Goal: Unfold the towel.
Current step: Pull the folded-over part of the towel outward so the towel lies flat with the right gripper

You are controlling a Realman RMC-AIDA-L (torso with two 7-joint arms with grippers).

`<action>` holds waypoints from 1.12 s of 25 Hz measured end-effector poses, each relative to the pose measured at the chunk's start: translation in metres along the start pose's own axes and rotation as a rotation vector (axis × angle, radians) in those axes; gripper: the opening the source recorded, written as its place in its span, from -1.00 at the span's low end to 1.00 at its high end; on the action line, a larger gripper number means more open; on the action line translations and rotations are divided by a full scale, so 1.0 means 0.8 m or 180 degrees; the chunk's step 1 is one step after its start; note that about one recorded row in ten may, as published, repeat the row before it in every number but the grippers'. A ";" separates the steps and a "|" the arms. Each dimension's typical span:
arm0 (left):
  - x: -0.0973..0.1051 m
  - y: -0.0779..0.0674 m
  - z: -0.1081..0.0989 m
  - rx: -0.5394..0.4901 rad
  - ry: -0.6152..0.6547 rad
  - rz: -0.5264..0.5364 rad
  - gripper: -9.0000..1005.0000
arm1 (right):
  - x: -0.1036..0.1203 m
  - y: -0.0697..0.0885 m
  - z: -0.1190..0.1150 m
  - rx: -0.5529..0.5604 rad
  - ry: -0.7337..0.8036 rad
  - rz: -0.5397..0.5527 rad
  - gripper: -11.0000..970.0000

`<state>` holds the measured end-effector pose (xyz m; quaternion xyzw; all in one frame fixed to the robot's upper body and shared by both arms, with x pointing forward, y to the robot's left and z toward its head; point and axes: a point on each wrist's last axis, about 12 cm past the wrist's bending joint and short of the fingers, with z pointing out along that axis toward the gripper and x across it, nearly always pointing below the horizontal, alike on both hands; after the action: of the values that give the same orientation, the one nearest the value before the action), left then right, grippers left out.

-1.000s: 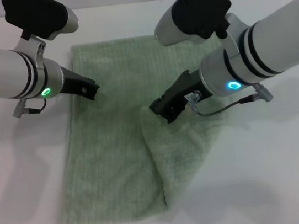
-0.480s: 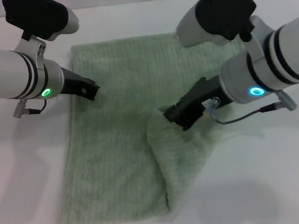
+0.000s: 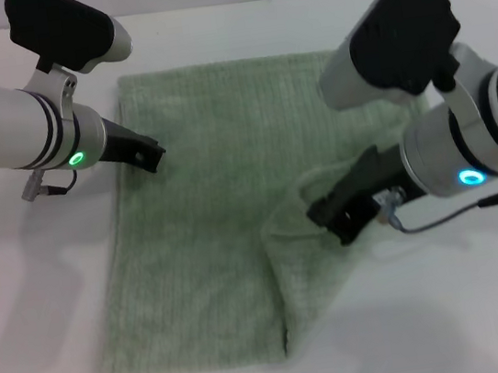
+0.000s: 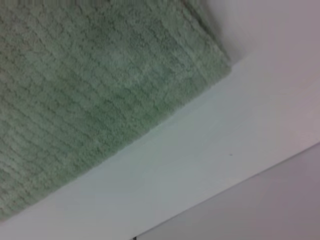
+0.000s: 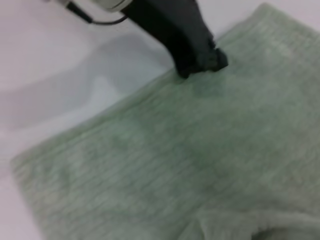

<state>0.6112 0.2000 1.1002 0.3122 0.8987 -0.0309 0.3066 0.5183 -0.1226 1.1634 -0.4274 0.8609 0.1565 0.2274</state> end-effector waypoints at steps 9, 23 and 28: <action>0.005 0.001 0.004 0.0009 0.0070 -0.0012 -0.99 | 0.014 0.021 -0.005 0.0036 0.0189 -0.0153 -0.98; 0.002 0.001 0.000 0.0027 0.0077 0.0001 -0.99 | 0.040 0.029 -0.017 0.0256 0.0661 -0.0277 -0.98; -0.001 0.001 -0.002 0.0019 0.0075 0.0033 -0.99 | 0.047 0.027 -0.013 0.0309 0.0785 -0.0283 -0.98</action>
<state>0.6116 0.2002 1.1019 0.3181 0.9005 -0.0282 0.2951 0.4778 -0.1401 1.1542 -0.4696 0.8691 0.0507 0.1470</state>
